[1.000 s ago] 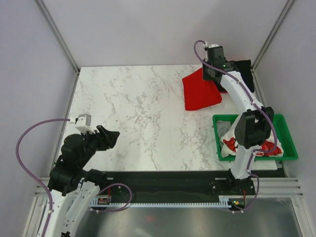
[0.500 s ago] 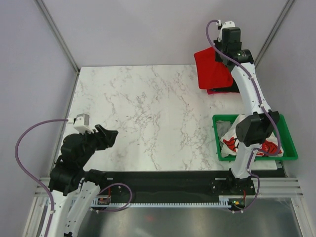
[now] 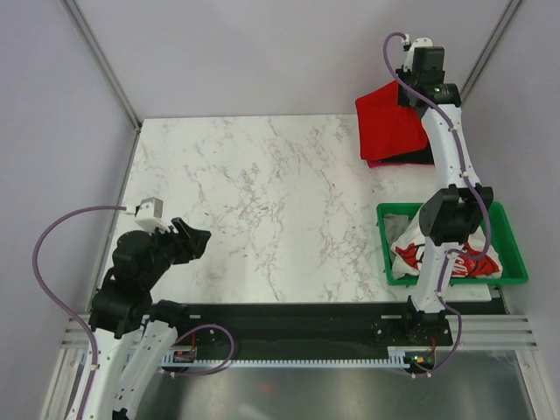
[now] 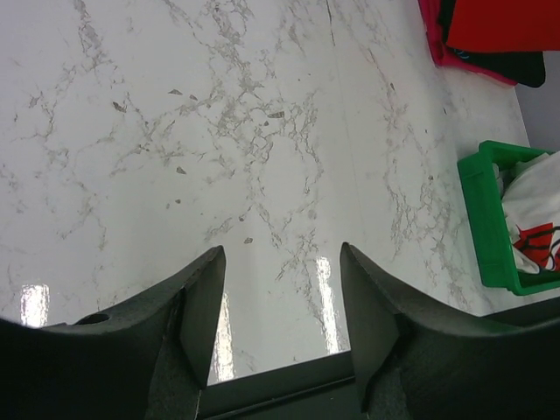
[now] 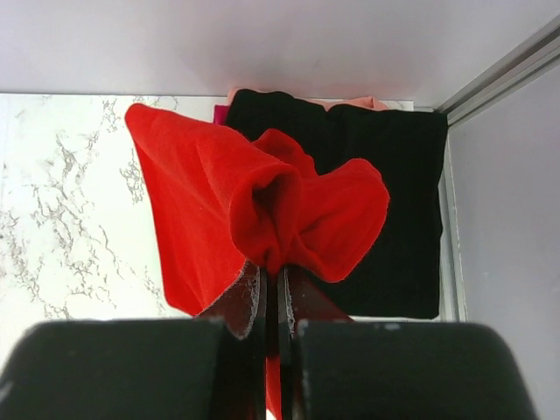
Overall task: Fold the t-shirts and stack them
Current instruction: Neatly place the folded tshirt to the corner, then reset both grippers
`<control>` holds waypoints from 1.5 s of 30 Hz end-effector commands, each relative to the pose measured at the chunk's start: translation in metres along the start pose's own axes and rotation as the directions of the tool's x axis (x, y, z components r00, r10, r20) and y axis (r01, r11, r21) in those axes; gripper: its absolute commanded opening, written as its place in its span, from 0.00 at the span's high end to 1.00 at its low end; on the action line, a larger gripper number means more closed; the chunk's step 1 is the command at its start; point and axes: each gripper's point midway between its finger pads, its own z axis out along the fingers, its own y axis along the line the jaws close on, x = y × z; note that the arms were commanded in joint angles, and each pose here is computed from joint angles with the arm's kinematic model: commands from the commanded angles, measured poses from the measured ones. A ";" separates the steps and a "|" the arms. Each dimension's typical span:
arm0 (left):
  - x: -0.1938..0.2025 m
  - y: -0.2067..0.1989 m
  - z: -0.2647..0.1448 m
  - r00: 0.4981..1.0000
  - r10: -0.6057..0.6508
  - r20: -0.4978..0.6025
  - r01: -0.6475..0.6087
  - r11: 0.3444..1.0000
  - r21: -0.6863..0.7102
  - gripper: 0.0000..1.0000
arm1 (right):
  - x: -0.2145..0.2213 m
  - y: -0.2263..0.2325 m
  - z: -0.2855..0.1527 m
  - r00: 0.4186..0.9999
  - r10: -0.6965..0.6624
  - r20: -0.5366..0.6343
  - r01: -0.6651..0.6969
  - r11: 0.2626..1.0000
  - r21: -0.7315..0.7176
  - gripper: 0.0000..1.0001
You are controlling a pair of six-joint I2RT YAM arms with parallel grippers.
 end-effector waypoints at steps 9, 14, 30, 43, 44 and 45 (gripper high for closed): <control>0.000 -0.001 0.009 0.999 -0.023 -0.024 0.023 1.000 -0.006 0.39 | -0.022 -0.028 0.039 0.994 -0.030 0.108 0.020 0.996 0.088 1.00; 0.000 -0.001 0.010 0.999 -0.024 -0.031 0.024 1.000 -0.012 0.39 | 0.002 -0.072 0.063 0.996 0.000 0.084 -0.016 0.979 0.201 1.00; 0.001 0.003 0.013 0.999 -0.033 -0.039 0.031 0.999 -0.034 0.39 | 0.072 -0.101 0.158 0.999 0.010 0.049 -0.022 0.966 0.256 1.00; -0.001 0.002 0.010 0.999 -0.032 -0.020 0.032 0.999 -0.024 0.39 | 0.059 -0.164 0.116 0.981 0.133 0.140 -0.190 0.808 0.558 0.02; -0.002 0.002 0.009 0.999 -0.032 -0.015 0.032 0.999 -0.021 0.39 | 0.053 -0.169 0.105 0.977 0.141 0.159 -0.208 0.787 0.581 0.02; -0.002 0.002 0.008 0.999 -0.033 -0.010 0.033 0.999 -0.022 0.39 | 0.044 -0.171 0.095 0.967 0.164 0.193 -0.247 0.773 0.584 0.02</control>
